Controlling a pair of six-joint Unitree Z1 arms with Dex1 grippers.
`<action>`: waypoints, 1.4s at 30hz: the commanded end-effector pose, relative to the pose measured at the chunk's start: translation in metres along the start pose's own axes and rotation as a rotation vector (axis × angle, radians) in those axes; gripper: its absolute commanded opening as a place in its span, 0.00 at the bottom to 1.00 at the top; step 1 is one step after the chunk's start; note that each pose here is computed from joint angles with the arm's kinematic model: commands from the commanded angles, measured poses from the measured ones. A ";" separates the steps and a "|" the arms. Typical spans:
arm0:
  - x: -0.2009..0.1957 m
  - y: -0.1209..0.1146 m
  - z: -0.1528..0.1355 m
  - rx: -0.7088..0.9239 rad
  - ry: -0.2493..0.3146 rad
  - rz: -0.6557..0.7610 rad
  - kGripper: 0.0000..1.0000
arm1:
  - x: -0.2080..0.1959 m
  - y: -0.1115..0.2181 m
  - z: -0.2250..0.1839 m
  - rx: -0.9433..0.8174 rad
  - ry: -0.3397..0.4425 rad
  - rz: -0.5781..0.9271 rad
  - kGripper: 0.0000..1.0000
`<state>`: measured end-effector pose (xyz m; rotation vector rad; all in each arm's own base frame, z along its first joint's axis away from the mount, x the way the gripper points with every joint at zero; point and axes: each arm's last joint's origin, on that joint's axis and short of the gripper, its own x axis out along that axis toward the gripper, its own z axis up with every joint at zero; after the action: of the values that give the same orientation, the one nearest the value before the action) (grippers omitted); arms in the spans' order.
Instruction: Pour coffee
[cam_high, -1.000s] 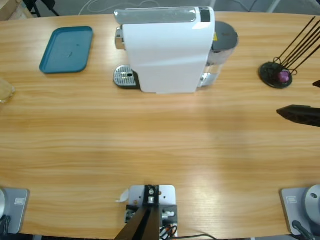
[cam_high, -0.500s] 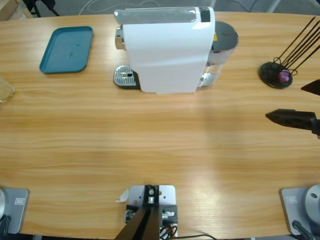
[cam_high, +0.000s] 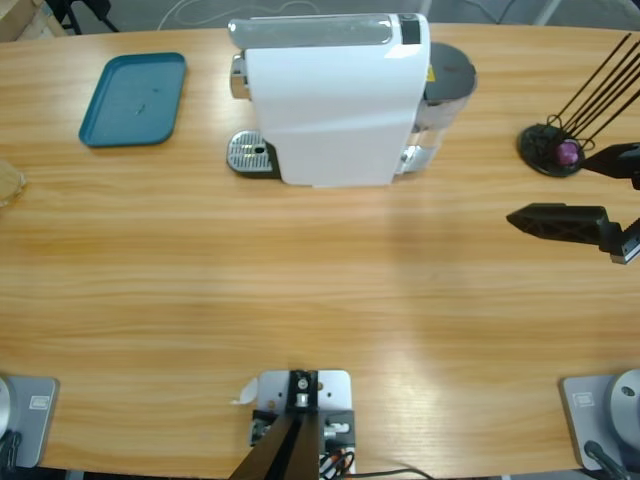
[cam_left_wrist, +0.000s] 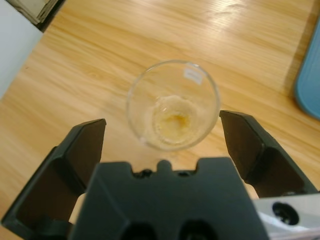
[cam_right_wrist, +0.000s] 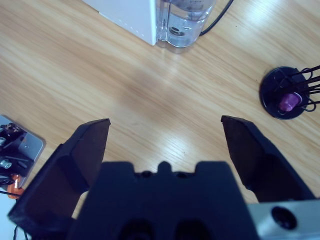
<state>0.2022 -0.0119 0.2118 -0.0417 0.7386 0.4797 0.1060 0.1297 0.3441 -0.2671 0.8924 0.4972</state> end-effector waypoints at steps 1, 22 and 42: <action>0.021 -0.005 -0.015 0.047 0.013 -0.020 1.00 | 0.014 0.009 0.006 -0.002 0.031 0.016 1.00; 0.025 0.002 -0.020 0.135 0.003 -0.011 0.68 | 0.017 0.012 0.010 0.006 0.026 0.027 1.00; 0.048 0.010 -0.012 0.062 0.001 0.002 0.98 | 0.020 0.012 0.009 0.003 0.040 0.028 1.00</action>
<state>0.2145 0.0033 0.1884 0.0285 0.6999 0.4641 0.1154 0.1448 0.3374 -0.2645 0.9131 0.5076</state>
